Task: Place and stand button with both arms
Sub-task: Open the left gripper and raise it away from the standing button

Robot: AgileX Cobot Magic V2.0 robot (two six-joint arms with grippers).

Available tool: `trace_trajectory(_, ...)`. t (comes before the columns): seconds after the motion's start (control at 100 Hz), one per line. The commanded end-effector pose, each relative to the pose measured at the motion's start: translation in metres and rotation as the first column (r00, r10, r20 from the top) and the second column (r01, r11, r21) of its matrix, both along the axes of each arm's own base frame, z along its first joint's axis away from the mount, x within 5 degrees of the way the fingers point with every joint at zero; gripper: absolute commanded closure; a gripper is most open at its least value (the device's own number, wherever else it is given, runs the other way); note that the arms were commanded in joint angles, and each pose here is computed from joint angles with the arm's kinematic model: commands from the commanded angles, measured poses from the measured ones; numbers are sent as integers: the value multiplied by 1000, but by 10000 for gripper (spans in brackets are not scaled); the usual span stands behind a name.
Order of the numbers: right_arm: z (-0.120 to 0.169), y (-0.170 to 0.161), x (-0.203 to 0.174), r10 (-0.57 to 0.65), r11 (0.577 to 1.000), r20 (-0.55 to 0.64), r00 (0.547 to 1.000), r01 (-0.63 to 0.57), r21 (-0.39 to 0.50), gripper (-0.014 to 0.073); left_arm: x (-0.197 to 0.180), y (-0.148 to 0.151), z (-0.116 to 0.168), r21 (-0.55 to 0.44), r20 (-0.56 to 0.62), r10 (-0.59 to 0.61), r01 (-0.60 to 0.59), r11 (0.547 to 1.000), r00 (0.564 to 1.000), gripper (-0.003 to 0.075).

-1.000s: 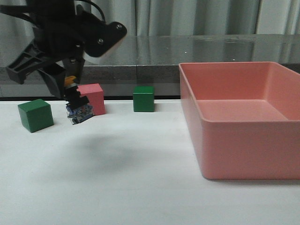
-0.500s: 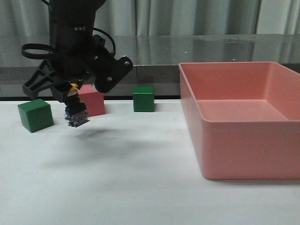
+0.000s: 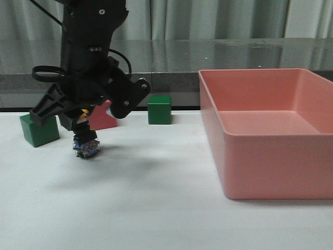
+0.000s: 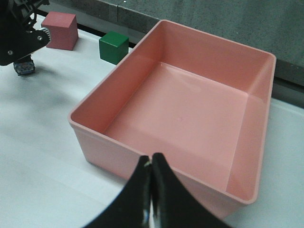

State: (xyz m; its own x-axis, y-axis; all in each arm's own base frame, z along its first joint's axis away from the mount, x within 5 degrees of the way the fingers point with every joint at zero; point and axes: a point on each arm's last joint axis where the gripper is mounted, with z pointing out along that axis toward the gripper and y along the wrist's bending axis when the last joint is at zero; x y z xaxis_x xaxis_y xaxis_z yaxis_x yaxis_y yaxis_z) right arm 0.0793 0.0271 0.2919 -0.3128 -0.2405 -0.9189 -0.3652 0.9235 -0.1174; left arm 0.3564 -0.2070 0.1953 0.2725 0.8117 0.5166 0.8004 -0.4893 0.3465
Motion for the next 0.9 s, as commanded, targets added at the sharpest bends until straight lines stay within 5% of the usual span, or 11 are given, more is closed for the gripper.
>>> trace_trajectory(0.0,13,-1,3,-24,1000,72,997,22,22,657,-2,-3,31,-42,76,1,3,999,997,642)
trace_trajectory(0.25,13,-1,3,-24,1000,72,997,22,22,657,-1,-3,32,-51,84,-6,11,999,996,228)
trace_trajectory(0.61,13,-1,3,-24,1000,72,997,22,22,657,-7,15,71,-100,155,46,-31,995,987,209)
trace_trajectory(0.69,13,-1,3,-24,1000,72,997,22,22,657,-9,29,87,-195,199,196,-157,968,960,285)
trace_trajectory(0.86,13,-1,3,-24,1000,72,997,22,22,657,-15,65,127,-459,232,469,-329,825,852,715)
trace_trajectory(0.89,13,-1,3,-24,1000,72,997,22,22,657,-18,72,135,-510,210,508,-350,786,835,736)
